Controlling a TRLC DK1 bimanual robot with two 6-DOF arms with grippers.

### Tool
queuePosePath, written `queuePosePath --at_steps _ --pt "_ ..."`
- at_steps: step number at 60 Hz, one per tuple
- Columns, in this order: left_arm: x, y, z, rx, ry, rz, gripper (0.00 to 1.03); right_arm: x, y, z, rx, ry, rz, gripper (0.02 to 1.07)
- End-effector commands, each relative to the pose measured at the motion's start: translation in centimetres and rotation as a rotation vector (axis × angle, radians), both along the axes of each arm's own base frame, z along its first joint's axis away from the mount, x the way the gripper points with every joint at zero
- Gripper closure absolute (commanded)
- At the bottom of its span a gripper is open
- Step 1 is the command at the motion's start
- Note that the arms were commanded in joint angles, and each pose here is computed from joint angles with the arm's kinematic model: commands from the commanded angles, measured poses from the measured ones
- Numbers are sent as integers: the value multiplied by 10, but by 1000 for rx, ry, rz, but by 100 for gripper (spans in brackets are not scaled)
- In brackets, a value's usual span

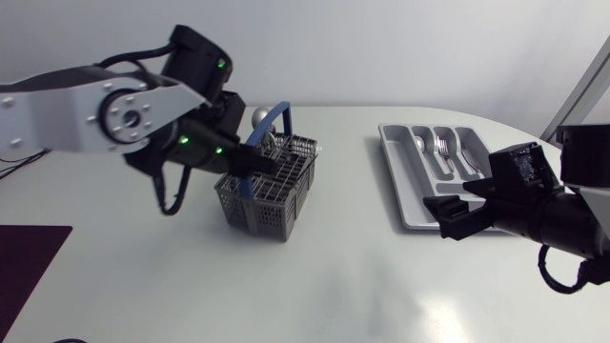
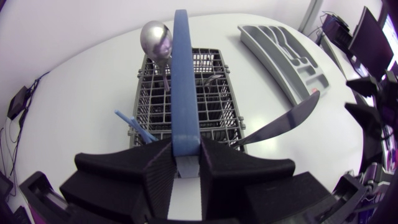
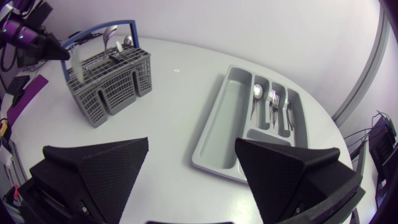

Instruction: Unload the cutlery basket into the drawer organizer.

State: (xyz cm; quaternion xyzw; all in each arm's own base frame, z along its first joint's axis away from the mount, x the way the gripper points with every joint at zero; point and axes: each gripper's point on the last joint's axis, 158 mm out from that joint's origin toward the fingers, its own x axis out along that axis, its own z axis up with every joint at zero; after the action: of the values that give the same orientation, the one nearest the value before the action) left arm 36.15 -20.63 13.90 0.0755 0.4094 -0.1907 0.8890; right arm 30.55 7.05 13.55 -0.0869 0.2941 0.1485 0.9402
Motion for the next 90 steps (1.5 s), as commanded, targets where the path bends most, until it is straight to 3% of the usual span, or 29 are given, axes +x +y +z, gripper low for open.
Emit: queuePosePath --at_steps 1,10,12,18,27,36,44,56,61,66,70,77,90 --pt "-32 8 13 -23 -41 -58 86 5 3 8 -3 -24 14 7" --pt "-67 26 5 6 -47 -98 82 8 5 5 0 -25 20 7" --pt "-69 28 8 8 -60 -107 73 10 7 6 1 -31 25 7" --pt "-73 31 21 5 -110 -128 31 16 18 10 9 -48 51 7" --pt "-86 30 60 -37 -205 -159 18 38 24 5 5 -19 52 7" --pt "-101 49 85 -14 -233 -165 19 58 35 -4 18 36 81 7" --pt "-110 84 67 94 -197 -154 20 75 52 -18 52 113 132 7" --pt "-118 114 10 168 -69 -185 51 102 82 -34 105 196 171 14" --pt "-119 118 -11 135 6 -204 70 113 96 -41 124 225 186 22" --pt "-120 120 -26 101 67 -224 72 119 114 -45 154 248 221 35" --pt "-124 118 -39 89 117 -252 74 126 127 -46 181 257 242 56" --pt "-130 110 -58 70 184 -297 77 137 148 -46 236 280 278 83" --pt "-110 101 -91 49 243 -314 79 151 188 -62 276 341 320 88"
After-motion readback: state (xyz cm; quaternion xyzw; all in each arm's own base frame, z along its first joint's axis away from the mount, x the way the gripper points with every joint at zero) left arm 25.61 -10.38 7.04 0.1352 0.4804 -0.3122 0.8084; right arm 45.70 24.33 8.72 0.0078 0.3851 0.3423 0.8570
